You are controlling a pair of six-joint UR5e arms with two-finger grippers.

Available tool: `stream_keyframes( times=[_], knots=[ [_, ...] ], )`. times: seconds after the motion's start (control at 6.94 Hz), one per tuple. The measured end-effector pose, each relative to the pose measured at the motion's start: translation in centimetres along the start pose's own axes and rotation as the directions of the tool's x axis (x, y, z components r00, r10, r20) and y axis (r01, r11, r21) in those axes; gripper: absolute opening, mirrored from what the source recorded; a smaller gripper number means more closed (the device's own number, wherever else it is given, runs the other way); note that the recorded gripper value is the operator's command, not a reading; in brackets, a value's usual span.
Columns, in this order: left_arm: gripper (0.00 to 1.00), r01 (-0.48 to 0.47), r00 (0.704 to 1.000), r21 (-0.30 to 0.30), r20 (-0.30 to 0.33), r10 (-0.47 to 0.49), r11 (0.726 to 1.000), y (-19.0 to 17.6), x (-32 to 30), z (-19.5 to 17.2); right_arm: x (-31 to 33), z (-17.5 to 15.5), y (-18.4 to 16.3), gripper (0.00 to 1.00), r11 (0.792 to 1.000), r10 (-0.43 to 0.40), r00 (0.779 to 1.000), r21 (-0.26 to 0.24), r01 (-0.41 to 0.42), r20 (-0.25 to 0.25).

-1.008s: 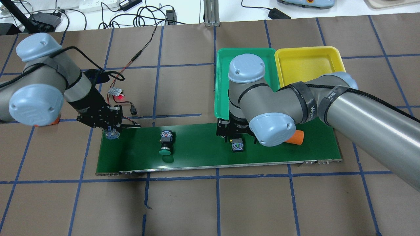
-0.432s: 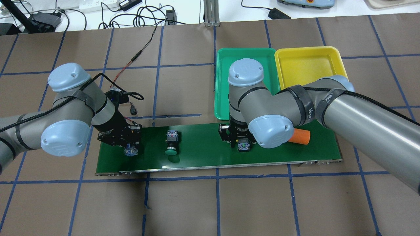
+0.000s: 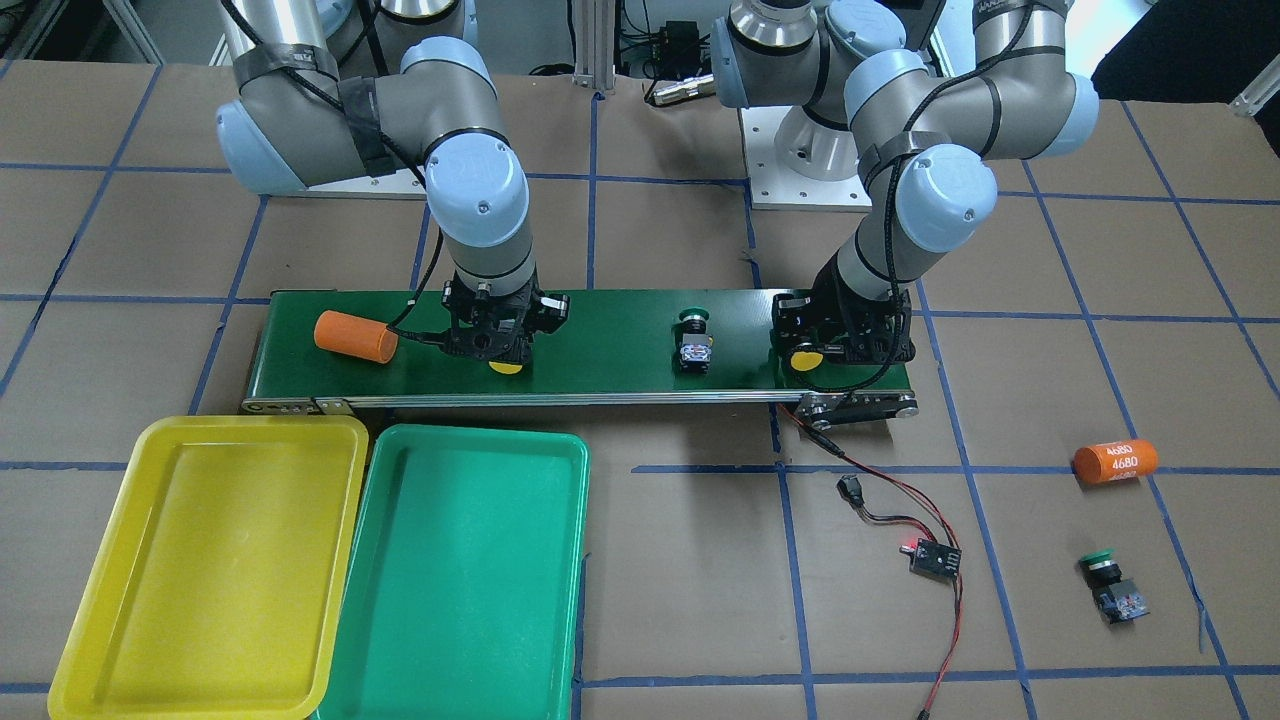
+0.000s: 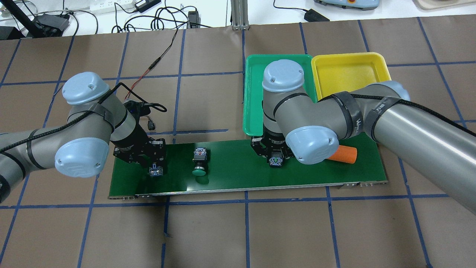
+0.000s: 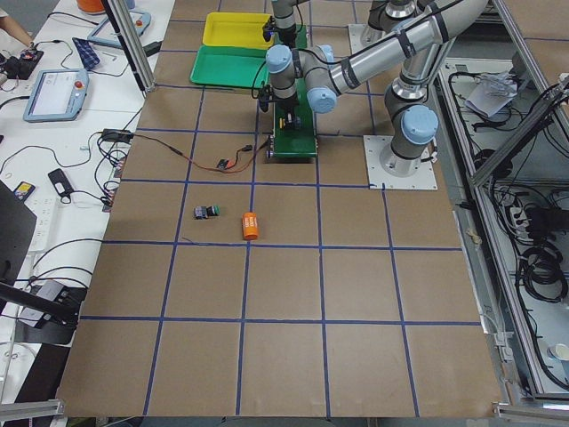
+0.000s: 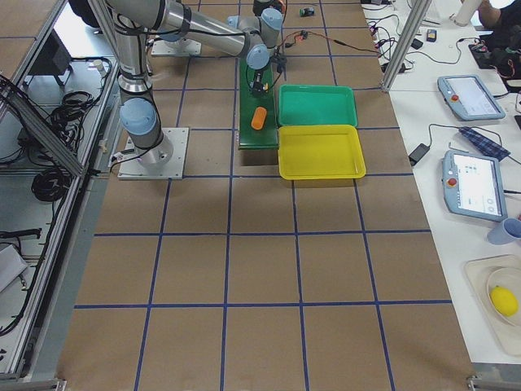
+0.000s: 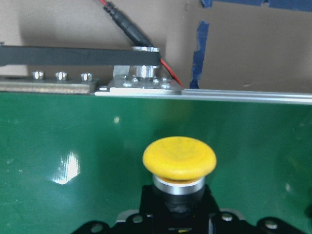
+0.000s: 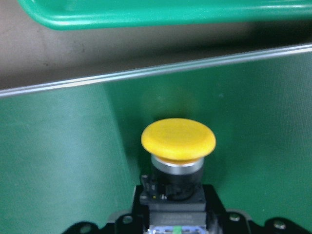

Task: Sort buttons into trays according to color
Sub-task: 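Place green-ringed button on belt while right gripper grasps yellow-capped button, then drop yellow-capped button in yellow tray with right gripper while left grasps another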

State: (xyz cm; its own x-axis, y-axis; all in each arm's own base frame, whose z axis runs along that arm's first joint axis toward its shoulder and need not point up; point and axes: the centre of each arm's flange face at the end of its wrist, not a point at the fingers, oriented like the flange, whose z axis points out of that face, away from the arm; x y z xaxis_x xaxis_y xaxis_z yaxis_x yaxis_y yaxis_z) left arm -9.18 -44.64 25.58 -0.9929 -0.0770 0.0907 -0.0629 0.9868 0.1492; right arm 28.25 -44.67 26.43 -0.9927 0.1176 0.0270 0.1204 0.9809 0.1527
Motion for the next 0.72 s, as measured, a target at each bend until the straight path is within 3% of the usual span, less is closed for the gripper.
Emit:
stream_keyframes(
  times=[0.43, 0.72],
  knots=[
    [1.0, -0.014, 1.0, 0.014, 0.009, 0.013, 1.0, -4.4, -2.1, -8.2, 5.3, -6.5, -4.1, 0.0, 0.987, 0.094, 0.995, 0.126, -0.096, 0.027],
    [1.0, -0.095, 0.993, 0.015, 0.071, 0.094, 0.995, -11.6, -11.5, -11.1, 9.7, -9.5, -8.5, 0.0, 0.972, 0.129, 0.991, 0.192, -0.133, 0.035]
  ],
)
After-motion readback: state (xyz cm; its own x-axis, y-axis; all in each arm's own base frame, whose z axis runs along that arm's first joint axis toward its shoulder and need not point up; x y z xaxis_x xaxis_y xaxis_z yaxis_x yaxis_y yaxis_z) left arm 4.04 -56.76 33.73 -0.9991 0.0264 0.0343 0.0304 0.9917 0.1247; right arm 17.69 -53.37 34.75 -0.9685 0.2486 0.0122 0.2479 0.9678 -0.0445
